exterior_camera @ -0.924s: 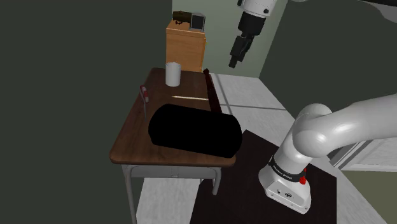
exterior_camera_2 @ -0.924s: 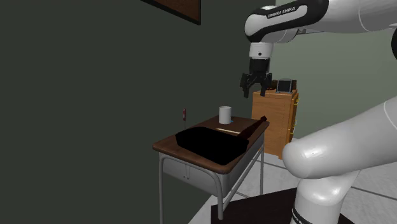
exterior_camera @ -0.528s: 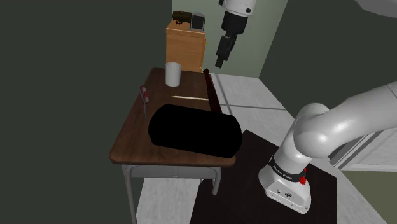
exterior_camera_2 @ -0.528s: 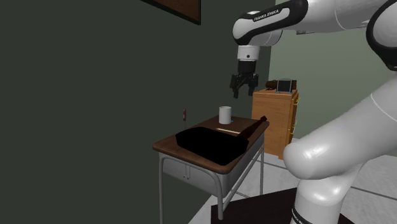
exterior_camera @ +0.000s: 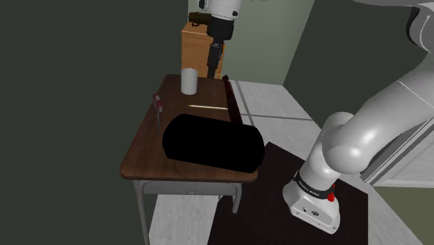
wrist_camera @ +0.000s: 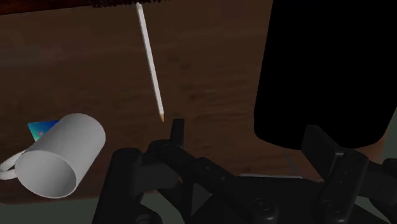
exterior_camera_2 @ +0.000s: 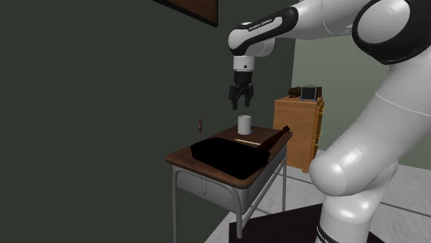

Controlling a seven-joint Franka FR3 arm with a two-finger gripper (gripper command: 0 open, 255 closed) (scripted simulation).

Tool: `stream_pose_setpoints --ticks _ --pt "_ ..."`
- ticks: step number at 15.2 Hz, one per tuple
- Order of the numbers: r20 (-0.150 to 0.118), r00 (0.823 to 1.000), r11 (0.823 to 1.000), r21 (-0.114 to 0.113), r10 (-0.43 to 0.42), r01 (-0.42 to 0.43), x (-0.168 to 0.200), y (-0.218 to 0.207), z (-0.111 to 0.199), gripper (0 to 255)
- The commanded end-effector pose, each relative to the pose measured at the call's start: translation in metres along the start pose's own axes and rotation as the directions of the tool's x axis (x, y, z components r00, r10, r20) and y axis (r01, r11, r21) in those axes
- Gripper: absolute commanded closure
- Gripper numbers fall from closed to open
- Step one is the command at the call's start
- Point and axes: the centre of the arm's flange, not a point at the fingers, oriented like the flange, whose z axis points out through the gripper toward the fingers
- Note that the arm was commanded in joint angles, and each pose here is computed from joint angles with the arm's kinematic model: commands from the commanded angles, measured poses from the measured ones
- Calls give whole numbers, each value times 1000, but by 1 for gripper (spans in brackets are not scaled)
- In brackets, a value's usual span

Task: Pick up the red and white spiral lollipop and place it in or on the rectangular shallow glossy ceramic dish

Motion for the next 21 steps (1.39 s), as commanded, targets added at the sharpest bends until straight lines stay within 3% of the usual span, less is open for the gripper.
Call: stream_pose_setpoints --ticks 1,7,14,21 --pt "8 998 998 6 -68 68 25 -12 6 0" --pt "30 964 965 23 -263 262 91 -56 24 0" --pt "50 880 882 47 -472 470 154 -121 46 0" --pt "50 880 882 47 -472 470 151 -122 83 0"
